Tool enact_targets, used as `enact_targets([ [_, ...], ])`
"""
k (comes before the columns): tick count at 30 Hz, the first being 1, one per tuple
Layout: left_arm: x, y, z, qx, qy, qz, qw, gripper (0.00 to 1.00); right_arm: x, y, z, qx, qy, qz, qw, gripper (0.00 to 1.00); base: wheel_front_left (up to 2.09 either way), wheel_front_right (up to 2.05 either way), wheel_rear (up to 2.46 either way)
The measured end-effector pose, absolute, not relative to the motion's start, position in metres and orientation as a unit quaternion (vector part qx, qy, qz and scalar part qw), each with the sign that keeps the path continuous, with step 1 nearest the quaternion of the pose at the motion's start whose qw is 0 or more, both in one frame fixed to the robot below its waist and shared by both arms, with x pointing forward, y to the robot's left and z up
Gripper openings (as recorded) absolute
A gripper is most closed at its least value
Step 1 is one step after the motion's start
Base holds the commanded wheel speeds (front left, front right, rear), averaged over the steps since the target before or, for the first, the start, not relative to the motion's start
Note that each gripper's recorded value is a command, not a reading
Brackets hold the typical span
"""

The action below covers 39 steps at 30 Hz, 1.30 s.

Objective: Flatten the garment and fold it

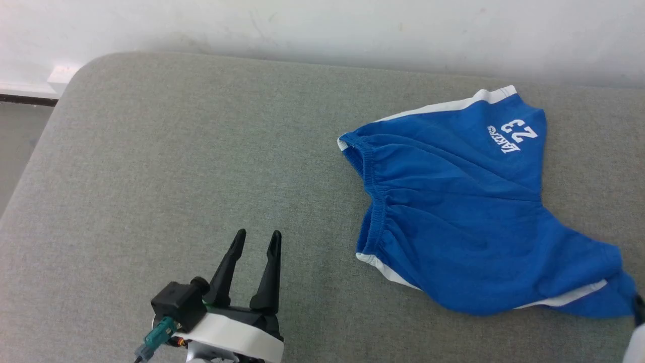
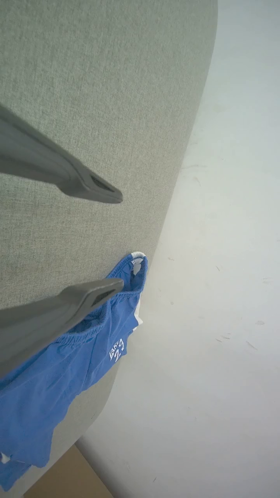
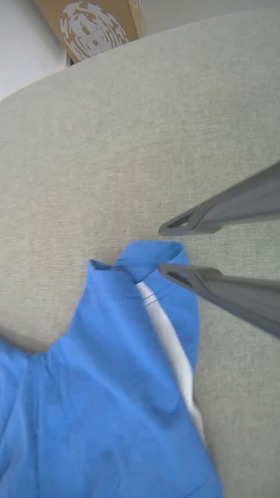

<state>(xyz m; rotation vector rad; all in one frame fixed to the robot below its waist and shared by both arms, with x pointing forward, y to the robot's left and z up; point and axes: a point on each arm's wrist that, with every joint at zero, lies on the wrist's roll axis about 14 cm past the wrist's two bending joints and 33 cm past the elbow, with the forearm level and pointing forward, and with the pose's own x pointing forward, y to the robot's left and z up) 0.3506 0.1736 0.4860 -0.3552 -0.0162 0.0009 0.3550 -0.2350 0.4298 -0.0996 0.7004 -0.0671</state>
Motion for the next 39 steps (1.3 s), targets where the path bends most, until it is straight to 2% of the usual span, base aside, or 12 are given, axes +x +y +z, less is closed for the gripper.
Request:
enact_targets([
  [6, 0.35, 0.174, 0.486, -0.177, -0.008, 0.001, 0.984, 1.0, 0.397, -0.195, 0.482, -0.039, 0.239, 0.022, 0.97, 1.0, 0.0, 0.0, 0.0],
  [11, 0.351, 0.174, 0.481, -0.177, 0.0, 0.002, 0.984, 1.0, 0.43, -0.164, 0.513, -0.069, 0.187, 0.08, 0.977, 1.0, 0.0, 0.0, 0.0],
  [14, 0.353, 0.172, 0.476, -0.177, 0.008, 0.002, 0.984, 1.0, 0.44, -0.15, 0.488, -0.087, 0.232, 0.11, 0.962, 1.0, 0.0, 0.0, 0.0],
  [18, 0.358, 0.172, 0.472, -0.177, 0.014, 0.001, 0.984, 1.0, 0.435, -0.146, 0.426, -0.129, 0.35, 0.142, 0.917, 1.0, 0.0, 0.0, 0.0],
  [21, 0.36, 0.175, 0.471, -0.175, 0.015, 0.004, 0.984, 1.0, 0.43, -0.143, 0.394, -0.148, 0.408, 0.16, 0.887, 1.0, 0.0, 0.0, 0.0],
  [22, 0.359, 0.177, 0.47, -0.174, 0.017, 0.007, 0.985, 1.0, 0.431, -0.141, 0.389, -0.149, 0.414, 0.163, 0.883, 0.75, 0.0, 0.0, 0.0],
  [24, 0.359, 0.18, 0.469, -0.172, 0.018, 0.011, 0.985, 1.0, 0.439, -0.137, 0.387, -0.155, 0.41, 0.171, 0.882, 0.0, 0.0, 0.0, 0.0],
  [36, 0.358, 0.183, 0.463, -0.173, 0.026, 0.018, 0.984, 1.0, 0.492, -0.121, 0.434, -0.166, 0.303, 0.189, 0.919, 0.0, 0.0, 0.0, 0.0],
  [39, 0.358, 0.181, 0.462, -0.174, 0.029, 0.016, 0.984, 1.0, 0.502, -0.117, 0.435, -0.163, 0.297, 0.19, 0.921, 0.0, 0.0, 0.0, 0.0],
])
